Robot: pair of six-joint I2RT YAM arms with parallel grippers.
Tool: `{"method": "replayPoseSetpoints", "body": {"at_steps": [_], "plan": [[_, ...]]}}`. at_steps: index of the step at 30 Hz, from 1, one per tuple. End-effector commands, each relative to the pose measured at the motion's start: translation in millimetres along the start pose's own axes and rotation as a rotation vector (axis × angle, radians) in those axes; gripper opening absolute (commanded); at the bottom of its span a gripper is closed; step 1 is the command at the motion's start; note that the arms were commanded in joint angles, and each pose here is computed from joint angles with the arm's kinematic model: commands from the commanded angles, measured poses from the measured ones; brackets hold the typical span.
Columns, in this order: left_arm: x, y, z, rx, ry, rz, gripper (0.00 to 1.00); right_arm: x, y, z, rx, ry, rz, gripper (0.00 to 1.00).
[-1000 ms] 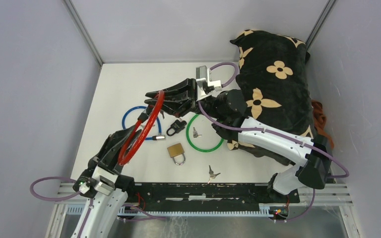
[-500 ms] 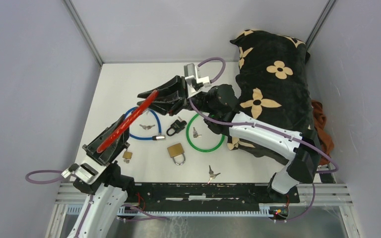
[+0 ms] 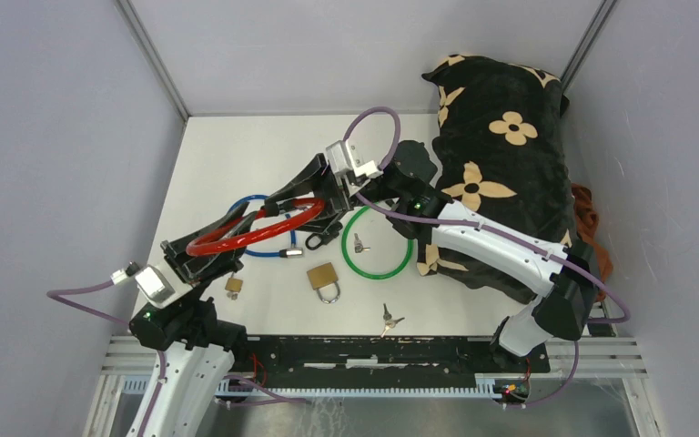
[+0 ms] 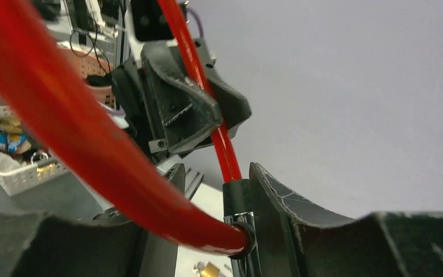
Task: Lock with the key
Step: Lock the lock.
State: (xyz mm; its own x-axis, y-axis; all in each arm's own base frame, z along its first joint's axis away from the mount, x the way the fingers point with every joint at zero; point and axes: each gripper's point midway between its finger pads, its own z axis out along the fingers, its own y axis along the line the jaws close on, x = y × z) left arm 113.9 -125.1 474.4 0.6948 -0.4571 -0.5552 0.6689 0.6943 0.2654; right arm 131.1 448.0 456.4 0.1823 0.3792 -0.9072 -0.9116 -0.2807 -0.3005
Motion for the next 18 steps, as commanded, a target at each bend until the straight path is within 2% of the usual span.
{"method": "replayPoseSetpoints", "body": {"at_steps": [1, 7, 18], "plan": [[3.4, 5.9, 6.6, -0.069, 0.048, -0.204, 0.02, 22.1, 7.3, -11.4, 0.001, 0.127, -0.032, 0.51], [3.2, 11.1, 9.9, -0.095, 0.035, -0.243, 0.02, 43.3, 3.7, -20.6, 0.065, 0.167, -0.013, 0.52], [7.7, 16.3, 6.3, -0.159, 0.049, -0.337, 0.02, 65.9, -8.9, -43.6, 0.210, 0.258, -0.080, 0.63]]}}
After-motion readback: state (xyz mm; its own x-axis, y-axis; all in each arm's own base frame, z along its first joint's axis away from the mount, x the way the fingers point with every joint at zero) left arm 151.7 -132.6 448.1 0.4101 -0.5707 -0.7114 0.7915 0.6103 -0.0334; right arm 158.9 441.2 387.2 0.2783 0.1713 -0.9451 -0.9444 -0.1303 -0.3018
